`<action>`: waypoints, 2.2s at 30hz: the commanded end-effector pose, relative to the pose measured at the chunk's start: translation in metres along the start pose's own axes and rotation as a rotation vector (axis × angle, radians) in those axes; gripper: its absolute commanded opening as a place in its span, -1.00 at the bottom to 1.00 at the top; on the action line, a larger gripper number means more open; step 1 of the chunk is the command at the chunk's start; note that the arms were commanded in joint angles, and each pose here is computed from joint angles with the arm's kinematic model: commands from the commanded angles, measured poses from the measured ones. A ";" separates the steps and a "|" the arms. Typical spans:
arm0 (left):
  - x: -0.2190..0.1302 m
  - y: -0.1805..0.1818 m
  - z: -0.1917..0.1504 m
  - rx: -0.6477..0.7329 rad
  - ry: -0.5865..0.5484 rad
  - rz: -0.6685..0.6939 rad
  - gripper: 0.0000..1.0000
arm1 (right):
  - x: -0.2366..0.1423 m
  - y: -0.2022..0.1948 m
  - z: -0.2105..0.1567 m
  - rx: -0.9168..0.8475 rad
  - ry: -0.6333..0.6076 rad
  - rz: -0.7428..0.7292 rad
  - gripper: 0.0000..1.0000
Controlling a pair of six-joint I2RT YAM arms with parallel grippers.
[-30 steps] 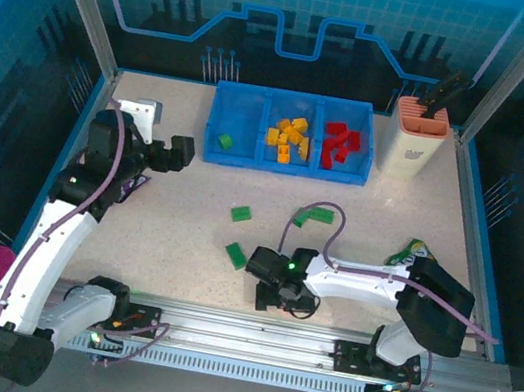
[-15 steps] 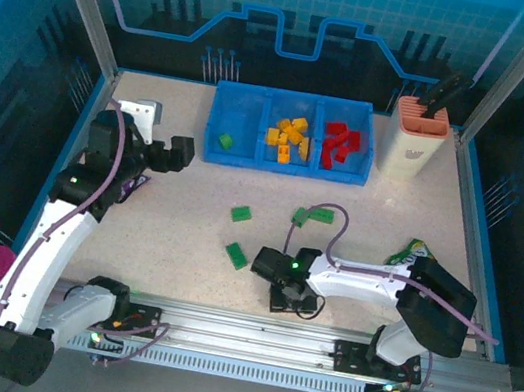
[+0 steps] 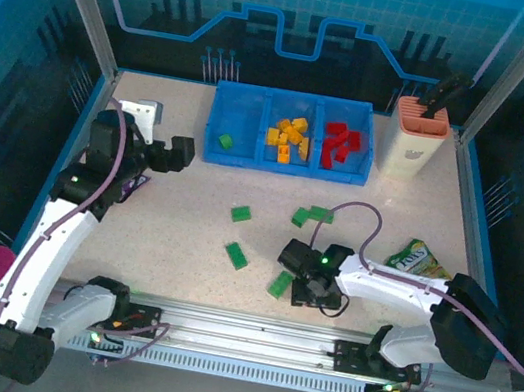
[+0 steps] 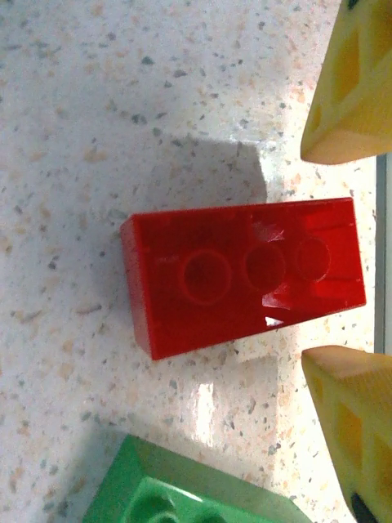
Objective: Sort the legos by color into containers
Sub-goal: Rotate the lego at the bottom-center of the table, then pick up the lego from the bottom-center of the table, then place the lego in the container.
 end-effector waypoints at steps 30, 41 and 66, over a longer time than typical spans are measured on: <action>0.014 0.008 0.000 -0.027 0.112 0.089 0.96 | -0.085 -0.051 0.215 -0.198 -0.305 -0.104 -0.36; 0.021 -0.005 -0.009 0.027 0.207 0.074 0.97 | -0.090 -0.100 0.377 -0.106 -0.516 -0.029 -0.39; 0.041 -0.166 -0.185 0.211 0.597 -0.152 0.93 | -0.040 -0.105 0.423 -0.136 -0.504 0.091 -0.01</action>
Point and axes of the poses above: each hand's point on the last joint's axis, 136 mm out from that joint toward the fingers, its own x axis out along the fingers, its own y axis along the line the jaws close on, z = x × y, the point moved 9 cm from there along -x, back along the fingers, and after that the axes turned 4 degrees about -x, right-handed, at the moved point
